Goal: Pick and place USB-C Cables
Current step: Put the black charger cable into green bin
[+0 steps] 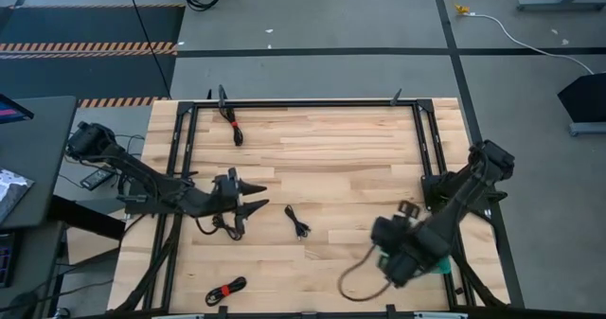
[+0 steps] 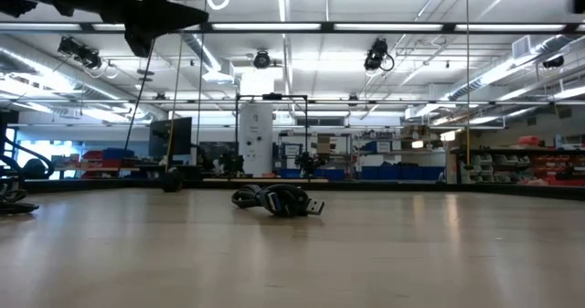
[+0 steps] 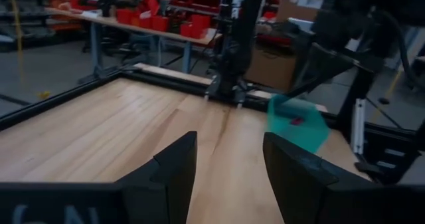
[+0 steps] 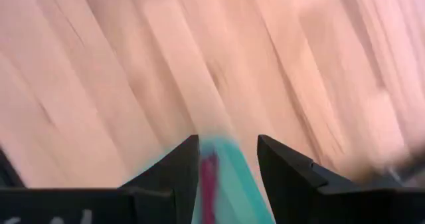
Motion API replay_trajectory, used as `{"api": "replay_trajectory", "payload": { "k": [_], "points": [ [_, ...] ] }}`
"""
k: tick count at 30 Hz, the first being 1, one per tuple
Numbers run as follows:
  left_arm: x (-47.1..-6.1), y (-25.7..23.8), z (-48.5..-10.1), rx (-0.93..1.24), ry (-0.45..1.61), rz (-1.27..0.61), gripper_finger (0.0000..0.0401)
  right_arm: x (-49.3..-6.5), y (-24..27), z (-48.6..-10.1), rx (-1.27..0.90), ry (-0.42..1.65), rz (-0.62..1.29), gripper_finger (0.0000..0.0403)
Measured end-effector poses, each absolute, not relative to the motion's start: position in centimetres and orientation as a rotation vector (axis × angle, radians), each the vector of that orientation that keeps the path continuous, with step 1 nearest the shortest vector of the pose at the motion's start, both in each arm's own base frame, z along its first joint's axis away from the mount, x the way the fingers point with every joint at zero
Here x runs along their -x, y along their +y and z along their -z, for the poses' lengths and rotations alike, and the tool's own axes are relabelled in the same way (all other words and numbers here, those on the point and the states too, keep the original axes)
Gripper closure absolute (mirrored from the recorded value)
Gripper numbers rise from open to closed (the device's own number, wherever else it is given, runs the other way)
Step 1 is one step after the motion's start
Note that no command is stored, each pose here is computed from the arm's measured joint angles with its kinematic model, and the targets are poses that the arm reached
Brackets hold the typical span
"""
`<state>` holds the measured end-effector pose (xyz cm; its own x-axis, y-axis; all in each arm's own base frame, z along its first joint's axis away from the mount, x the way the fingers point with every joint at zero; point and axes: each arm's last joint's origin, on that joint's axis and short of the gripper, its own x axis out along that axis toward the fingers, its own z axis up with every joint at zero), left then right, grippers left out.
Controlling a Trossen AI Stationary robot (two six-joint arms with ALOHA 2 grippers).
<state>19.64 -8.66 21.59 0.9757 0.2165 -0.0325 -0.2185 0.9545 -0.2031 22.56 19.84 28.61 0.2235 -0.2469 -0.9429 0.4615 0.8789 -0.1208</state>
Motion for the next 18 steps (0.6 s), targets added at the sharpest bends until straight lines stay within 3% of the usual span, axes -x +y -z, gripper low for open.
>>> {"api": "replay_trajectory", "payload": {
  "k": [6,13,18],
  "points": [
    [-19.5,-9.0,-22.1,0.193,-0.026,-0.199,0.0221,-28.2,17.6,-27.9,-0.352,1.114,0.408,0.0245],
    [-19.4,-9.0,-22.3,0.204,-0.043,-0.196,0.0220,-35.1,15.9,-26.1,-0.385,0.896,0.254,0.0245],
    [-19.4,-9.0,-22.3,0.204,-0.044,-0.195,0.0221,-38.1,14.7,-23.0,-0.414,0.902,0.256,0.0244]
  ]
}}
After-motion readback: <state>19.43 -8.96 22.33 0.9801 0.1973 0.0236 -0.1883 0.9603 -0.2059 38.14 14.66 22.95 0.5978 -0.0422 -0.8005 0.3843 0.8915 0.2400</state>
